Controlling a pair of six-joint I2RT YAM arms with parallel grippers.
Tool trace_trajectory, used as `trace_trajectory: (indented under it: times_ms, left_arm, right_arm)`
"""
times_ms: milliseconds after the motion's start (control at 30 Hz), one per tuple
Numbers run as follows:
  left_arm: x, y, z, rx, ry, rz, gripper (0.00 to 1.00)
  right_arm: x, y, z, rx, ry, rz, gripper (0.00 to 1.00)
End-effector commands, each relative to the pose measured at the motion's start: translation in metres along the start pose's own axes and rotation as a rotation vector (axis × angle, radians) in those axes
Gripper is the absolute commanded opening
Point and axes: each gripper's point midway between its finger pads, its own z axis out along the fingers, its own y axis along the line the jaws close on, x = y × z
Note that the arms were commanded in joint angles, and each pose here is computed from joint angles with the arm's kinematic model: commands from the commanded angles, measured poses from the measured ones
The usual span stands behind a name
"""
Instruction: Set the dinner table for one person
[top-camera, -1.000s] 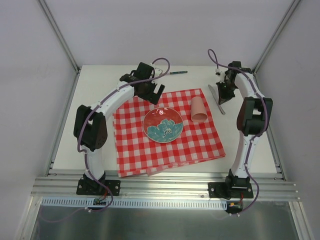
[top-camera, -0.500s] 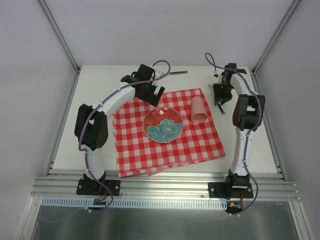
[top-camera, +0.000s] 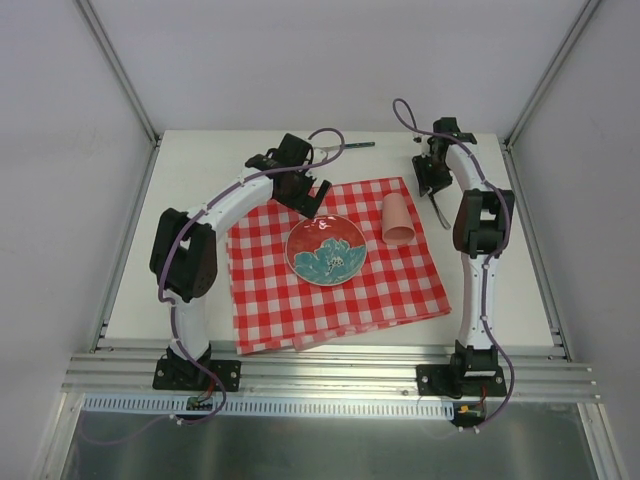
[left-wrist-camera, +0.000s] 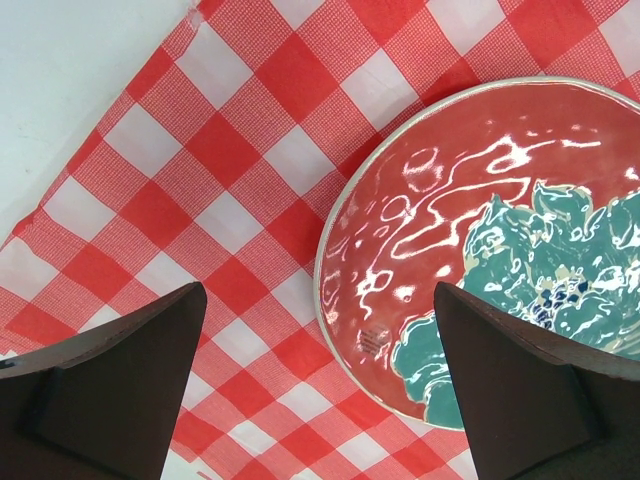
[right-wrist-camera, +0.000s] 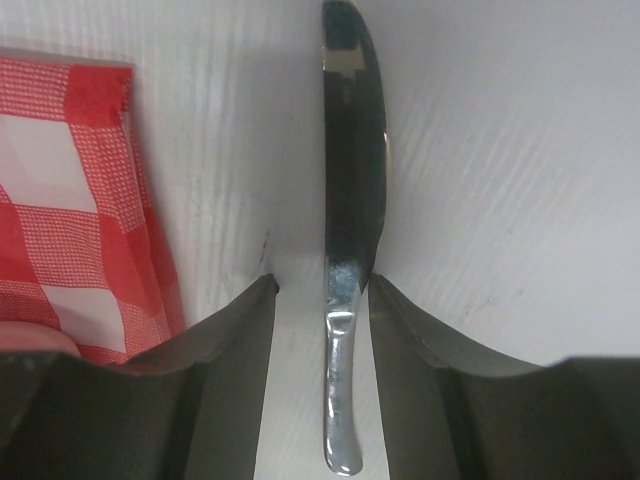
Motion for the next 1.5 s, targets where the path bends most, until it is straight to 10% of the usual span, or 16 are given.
trace_trajectory:
  times_ms: [0,433,967,1033,1467]
  left_arm:
    - [-0.016,0.000,-0.023,-0.014,-0.059,0.023,0.99]
    - [-0.025,-0.005,-0.017,0.006,-0.067,-0.001,0.99]
    - [-0.024,-0.007,-0.018,0.001,-0.067,0.012,0.99]
    - [-0.022,-0.006,-0.018,-0.002,-0.064,0.015,0.99]
    - [-0.023,-0.007,-0.018,-0.004,-0.065,0.012,0.99]
  right_arm:
    - [0.002,0.012,-0.008,-0.008,0.012,-0.032,0.45]
    - [0.038,-0.021,-0.017,0.028,0.094,-0.012,0.45]
    - [0.049,0.008,0.006,-0.051,0.167,-0.073,0.22]
    - [0.052,0.012,0.009,-0.067,0.175,-0.077,0.00]
    - [0.043,-0.003,-0.056,-0.041,0.095,-0.013,0.00]
